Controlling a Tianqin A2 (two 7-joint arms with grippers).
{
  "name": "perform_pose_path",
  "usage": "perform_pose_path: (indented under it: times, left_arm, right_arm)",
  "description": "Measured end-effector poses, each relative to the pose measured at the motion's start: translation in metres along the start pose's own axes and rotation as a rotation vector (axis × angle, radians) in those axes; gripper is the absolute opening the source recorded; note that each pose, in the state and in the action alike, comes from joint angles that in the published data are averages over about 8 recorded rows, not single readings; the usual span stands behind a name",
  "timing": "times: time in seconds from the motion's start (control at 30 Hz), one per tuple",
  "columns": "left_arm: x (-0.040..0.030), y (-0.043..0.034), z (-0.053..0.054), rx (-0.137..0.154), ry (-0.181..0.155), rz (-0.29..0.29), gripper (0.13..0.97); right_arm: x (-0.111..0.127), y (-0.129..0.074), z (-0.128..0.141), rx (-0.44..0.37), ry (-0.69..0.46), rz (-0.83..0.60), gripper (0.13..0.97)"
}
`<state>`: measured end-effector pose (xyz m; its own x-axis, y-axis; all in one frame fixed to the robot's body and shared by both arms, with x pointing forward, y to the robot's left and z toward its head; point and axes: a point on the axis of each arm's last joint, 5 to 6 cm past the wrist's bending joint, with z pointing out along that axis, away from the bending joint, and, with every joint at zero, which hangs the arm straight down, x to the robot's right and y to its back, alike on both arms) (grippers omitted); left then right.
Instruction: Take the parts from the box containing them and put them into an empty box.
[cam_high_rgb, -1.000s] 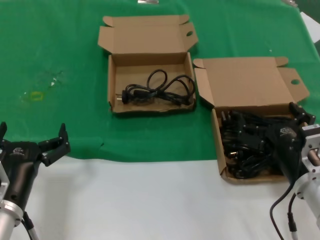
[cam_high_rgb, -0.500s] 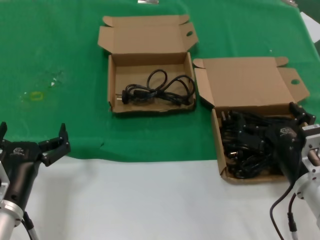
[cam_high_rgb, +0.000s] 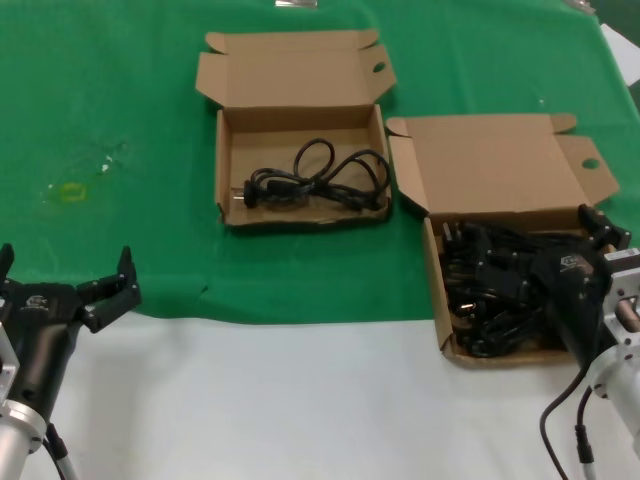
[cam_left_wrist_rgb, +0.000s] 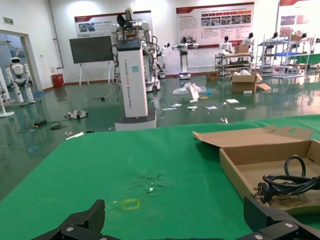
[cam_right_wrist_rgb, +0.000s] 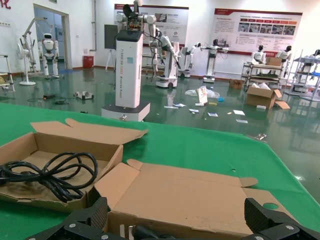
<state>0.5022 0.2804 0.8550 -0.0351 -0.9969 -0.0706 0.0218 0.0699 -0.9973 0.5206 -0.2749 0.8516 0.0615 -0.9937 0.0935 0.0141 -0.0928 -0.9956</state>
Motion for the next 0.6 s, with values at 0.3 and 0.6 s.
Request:
perform_pose_path:
  times: [0.3, 0.6]
  left_arm:
    - [0.0, 0.0, 0.0, 0.0, 0.0, 0.0, 0.966]
    - [0.0, 0.0, 0.0, 0.0, 0.0, 0.0, 0.966]
  right_arm:
    - [0.0, 0.0, 0.0, 0.0, 0.0, 0.0, 0.966]
    - [0.0, 0.0, 0.0, 0.0, 0.0, 0.0, 0.966]
